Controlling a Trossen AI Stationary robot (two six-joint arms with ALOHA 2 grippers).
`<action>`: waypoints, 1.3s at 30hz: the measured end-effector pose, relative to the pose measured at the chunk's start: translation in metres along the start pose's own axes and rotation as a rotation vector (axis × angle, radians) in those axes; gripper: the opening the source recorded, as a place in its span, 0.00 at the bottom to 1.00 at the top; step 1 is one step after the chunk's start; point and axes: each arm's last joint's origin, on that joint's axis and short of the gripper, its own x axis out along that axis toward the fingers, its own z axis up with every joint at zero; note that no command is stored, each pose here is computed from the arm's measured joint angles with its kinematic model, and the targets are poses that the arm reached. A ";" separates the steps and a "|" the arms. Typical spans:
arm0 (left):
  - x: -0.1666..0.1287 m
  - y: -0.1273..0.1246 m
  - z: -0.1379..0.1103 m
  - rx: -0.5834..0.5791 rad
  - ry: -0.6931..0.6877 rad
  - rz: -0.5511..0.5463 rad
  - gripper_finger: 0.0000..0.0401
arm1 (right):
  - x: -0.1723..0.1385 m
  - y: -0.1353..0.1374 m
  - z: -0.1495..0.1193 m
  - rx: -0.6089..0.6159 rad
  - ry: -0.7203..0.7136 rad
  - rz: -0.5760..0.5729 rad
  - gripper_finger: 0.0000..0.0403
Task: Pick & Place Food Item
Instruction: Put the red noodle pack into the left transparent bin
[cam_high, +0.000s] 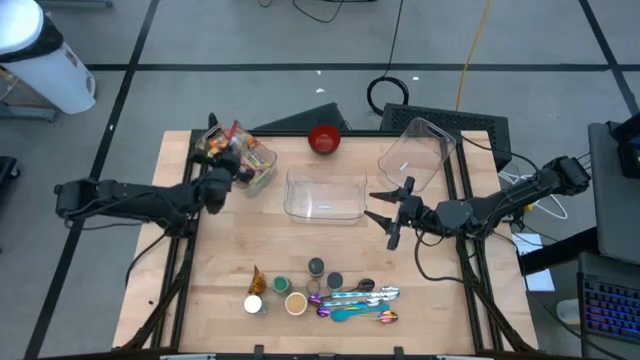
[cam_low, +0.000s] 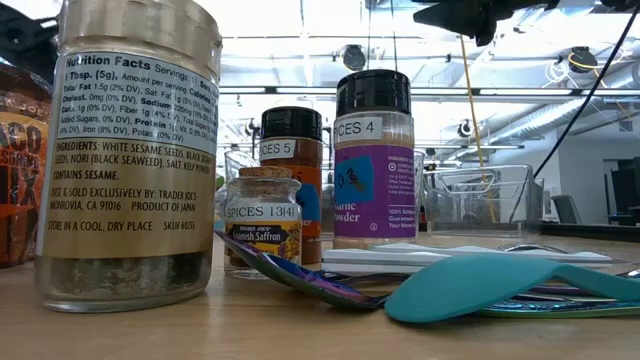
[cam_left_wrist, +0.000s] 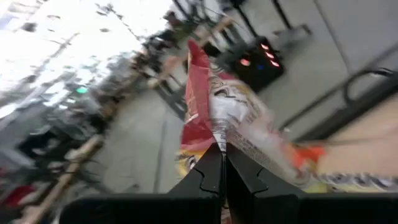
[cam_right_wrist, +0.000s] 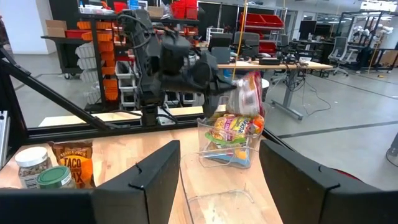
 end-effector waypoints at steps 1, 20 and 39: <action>0.003 -0.001 -0.004 0.003 0.024 -0.004 0.01 | 0.000 0.000 0.000 0.001 0.000 0.000 0.53; 0.016 -0.014 -0.036 -0.073 0.214 -0.163 0.04 | 0.000 0.000 0.000 0.001 0.003 0.001 0.53; 0.019 -0.004 -0.026 -0.119 0.332 -0.168 0.55 | 0.000 0.000 0.000 0.011 -0.002 0.005 0.53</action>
